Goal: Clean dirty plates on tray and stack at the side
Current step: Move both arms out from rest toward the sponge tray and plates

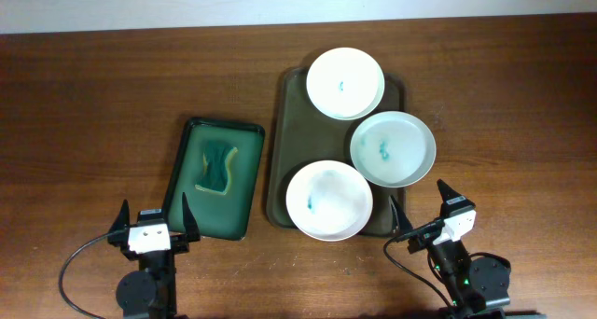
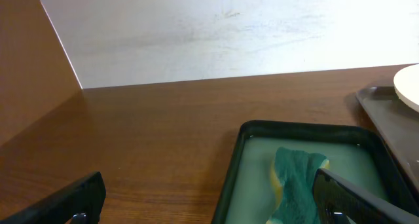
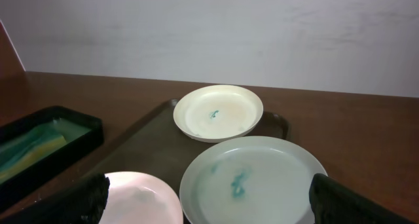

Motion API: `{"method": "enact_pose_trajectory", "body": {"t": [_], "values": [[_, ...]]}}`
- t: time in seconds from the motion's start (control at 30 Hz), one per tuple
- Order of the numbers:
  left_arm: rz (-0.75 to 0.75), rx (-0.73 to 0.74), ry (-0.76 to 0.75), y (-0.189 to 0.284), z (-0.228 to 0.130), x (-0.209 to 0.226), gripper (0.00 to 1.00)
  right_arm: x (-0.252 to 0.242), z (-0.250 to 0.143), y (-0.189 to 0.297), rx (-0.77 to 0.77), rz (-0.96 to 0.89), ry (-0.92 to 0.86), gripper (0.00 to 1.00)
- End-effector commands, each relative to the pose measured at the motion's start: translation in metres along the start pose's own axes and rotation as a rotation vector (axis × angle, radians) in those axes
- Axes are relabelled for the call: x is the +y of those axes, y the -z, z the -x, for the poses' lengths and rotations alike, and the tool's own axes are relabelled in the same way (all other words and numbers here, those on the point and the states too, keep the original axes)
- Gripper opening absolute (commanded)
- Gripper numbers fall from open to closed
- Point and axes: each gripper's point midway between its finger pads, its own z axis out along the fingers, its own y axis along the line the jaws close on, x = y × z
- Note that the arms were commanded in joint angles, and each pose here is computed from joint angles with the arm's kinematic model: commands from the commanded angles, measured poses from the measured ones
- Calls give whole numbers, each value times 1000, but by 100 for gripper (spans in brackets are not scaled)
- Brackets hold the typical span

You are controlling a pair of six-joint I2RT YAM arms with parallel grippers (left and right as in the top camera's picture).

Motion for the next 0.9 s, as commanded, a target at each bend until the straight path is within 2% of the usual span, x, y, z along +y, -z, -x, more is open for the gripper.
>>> {"method": "enact_pose_trajectory", "body": {"t": [0.0, 0.87], "values": [[15, 4, 12, 0, -1, 3, 99, 1, -4, 0, 12, 9, -12, 98], [16, -7, 13, 0, 1, 3, 100, -5, -3, 0, 7, -25, -11, 98]]}}
